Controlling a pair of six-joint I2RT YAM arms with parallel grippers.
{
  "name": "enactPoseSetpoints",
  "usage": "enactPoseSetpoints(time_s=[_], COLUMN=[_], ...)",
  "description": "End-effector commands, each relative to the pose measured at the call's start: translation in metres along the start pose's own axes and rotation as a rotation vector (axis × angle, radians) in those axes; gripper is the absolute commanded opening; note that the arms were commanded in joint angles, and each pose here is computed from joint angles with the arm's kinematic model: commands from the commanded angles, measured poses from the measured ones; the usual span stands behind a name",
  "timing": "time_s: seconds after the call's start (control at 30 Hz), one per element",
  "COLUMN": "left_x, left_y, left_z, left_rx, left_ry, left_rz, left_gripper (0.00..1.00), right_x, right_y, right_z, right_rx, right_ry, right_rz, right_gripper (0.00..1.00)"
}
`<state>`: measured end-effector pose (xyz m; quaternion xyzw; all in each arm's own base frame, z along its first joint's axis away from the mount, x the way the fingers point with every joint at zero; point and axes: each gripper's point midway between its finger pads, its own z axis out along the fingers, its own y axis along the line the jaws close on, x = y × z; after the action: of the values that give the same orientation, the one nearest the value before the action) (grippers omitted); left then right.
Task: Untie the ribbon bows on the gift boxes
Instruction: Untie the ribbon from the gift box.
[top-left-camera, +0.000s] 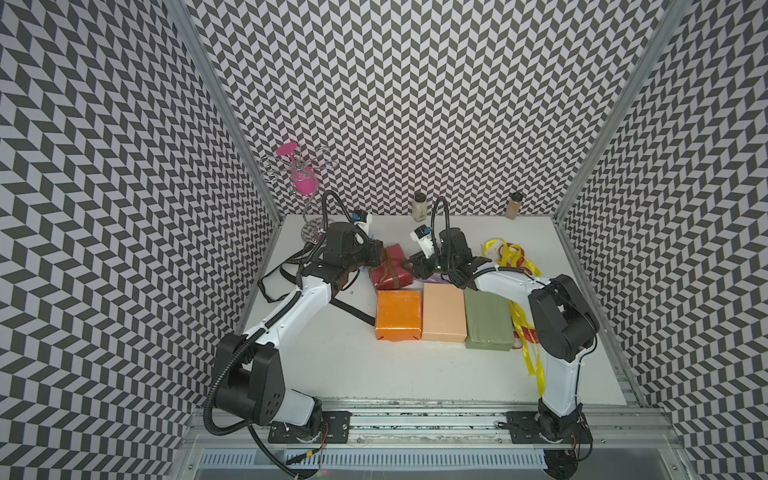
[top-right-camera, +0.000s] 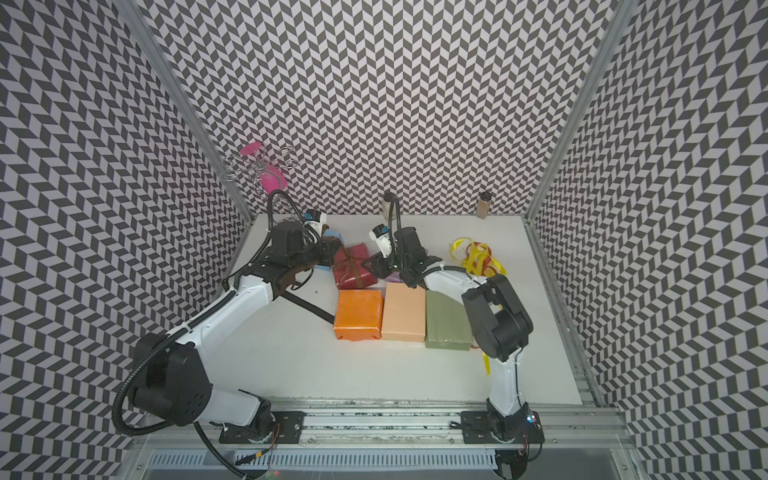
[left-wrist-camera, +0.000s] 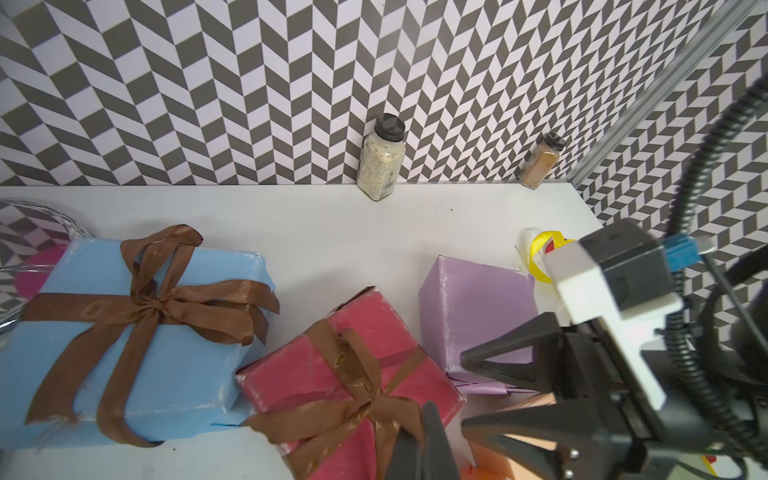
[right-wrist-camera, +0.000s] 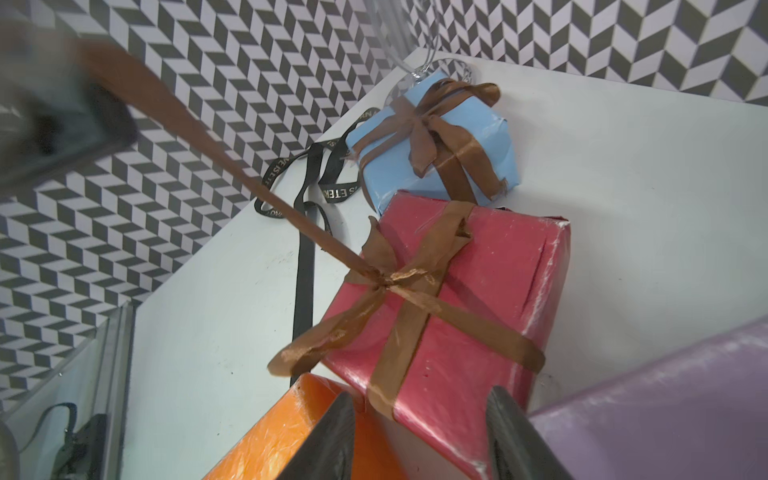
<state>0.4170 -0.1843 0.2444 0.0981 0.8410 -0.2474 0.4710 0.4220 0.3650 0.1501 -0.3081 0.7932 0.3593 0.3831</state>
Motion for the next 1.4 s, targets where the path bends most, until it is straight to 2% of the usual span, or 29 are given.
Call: enactPoseSetpoints(time_s=[0.0, 0.33, 0.53, 0.7, 0.9, 1.07, 1.2, 1.37], left_x=[-0.020, -0.019, -0.015, -0.024, -0.056, -0.090, -0.114, -0.144], left_y=[-0.017, -0.021, -0.021, -0.025, -0.038, -0.047, -0.052, -0.045], left_z=[-0.011, -0.010, -0.010, -0.013, -0.027, -0.052, -0.077, -0.124], left_rx=[0.053, 0.077, 0.083, 0.096, 0.121, 0.114, 0.091, -0.019], left_ry=[-0.042, -0.039, -0.036, -0.059, -0.127, -0.220, -0.296, -0.441], left_rz=[0.010, 0.003, 0.000, 0.002, 0.007, 0.028, 0.044, 0.054], left_gripper=[0.00, 0.00, 0.00, 0.00, 0.00, 0.00, 0.00, 0.00], right_x=[-0.006, 0.008, 0.011, 0.025, 0.040, 0.048, 0.053, 0.056], right_y=[0.010, 0.015, 0.006, -0.001, -0.007, -0.008, -0.010, -0.009], right_z=[0.014, 0.037, 0.050, 0.058, 0.064, 0.066, 0.066, 0.067], right_rx=[-0.022, -0.008, 0.032, 0.049, 0.056, 0.057, 0.059, 0.057], right_ry=[-0.016, 0.009, 0.011, 0.037, 0.066, 0.080, 0.089, 0.095], right_rz=[-0.076, -0.042, -0.010, 0.013, 0.043, 0.055, 0.061, 0.066], right_gripper=[0.51, 0.49, 0.42, 0.41, 0.41, 0.41, 0.41, 0.41])
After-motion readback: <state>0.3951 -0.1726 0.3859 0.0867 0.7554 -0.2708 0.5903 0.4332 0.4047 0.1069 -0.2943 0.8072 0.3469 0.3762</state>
